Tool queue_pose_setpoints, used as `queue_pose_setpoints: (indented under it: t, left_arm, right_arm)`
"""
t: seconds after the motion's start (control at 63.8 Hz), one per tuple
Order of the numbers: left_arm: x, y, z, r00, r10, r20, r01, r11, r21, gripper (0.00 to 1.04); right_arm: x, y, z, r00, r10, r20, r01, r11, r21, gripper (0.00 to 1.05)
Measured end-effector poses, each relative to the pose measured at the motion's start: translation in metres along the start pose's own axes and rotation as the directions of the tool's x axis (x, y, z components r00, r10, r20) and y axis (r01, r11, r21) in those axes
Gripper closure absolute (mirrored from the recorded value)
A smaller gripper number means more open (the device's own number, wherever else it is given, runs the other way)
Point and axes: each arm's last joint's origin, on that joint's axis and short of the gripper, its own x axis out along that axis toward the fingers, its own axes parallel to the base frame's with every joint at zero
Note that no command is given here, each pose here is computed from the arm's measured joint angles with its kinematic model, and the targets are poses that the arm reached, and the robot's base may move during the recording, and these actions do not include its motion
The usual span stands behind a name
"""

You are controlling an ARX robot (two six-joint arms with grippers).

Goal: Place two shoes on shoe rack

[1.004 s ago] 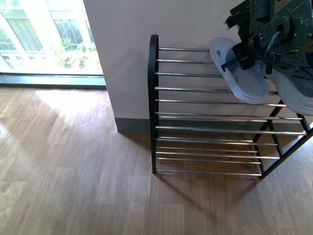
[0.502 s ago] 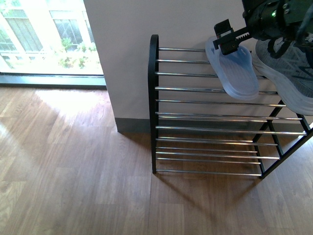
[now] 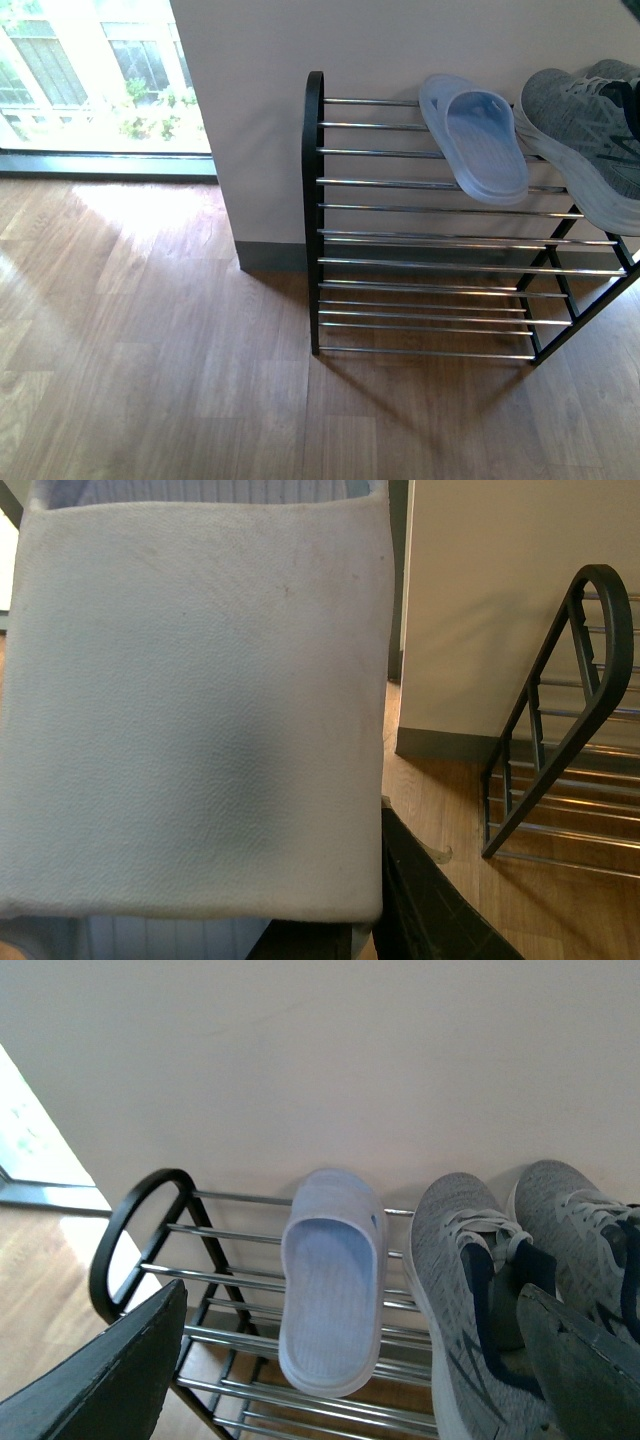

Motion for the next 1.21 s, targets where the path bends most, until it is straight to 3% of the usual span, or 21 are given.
queue_pose_setpoints:
  t: [0.22,0.314,0.565,0.753,1.208]
  left_arm:
    - [0.000,0.000,0.000,1.000,0.000,0.000,0.000,1.000,0.000,1.03]
    - [0.000,0.000,0.000,1.000,0.000,0.000,0.000,1.000,0.000,1.03]
    - [0.000,0.000,0.000,1.000,0.000,0.000,0.000,1.000,0.000,1.03]
    - [0.000,0.000,0.000,1.000,0.000,0.000,0.000,1.000,0.000,1.03]
    - [0.000,0.000,0.000,1.000,0.000,0.000,0.000,1.000,0.000,1.03]
  right_arm:
    - [-0.023,-0.002,-0.008,0.999,-0.012,0.050,0.009,0.998,0.056,0.11]
    - [-0.034,-0.003,-0.011,0.979,-0.148,0.142,0.150,0.989,0.002,0.26]
    - [-0.067,-0.008,-0.023,0.973,-0.178,0.150,0.184,0.982,-0.030,0.62]
    - [-0.091,-0.004,-0.039,0.973,-0.175,0.151,0.183,0.982,-0.041,1.03]
    - [-0.129,0.003,-0.043,0.972,-0.175,0.155,0.184,0.982,-0.044,1.03]
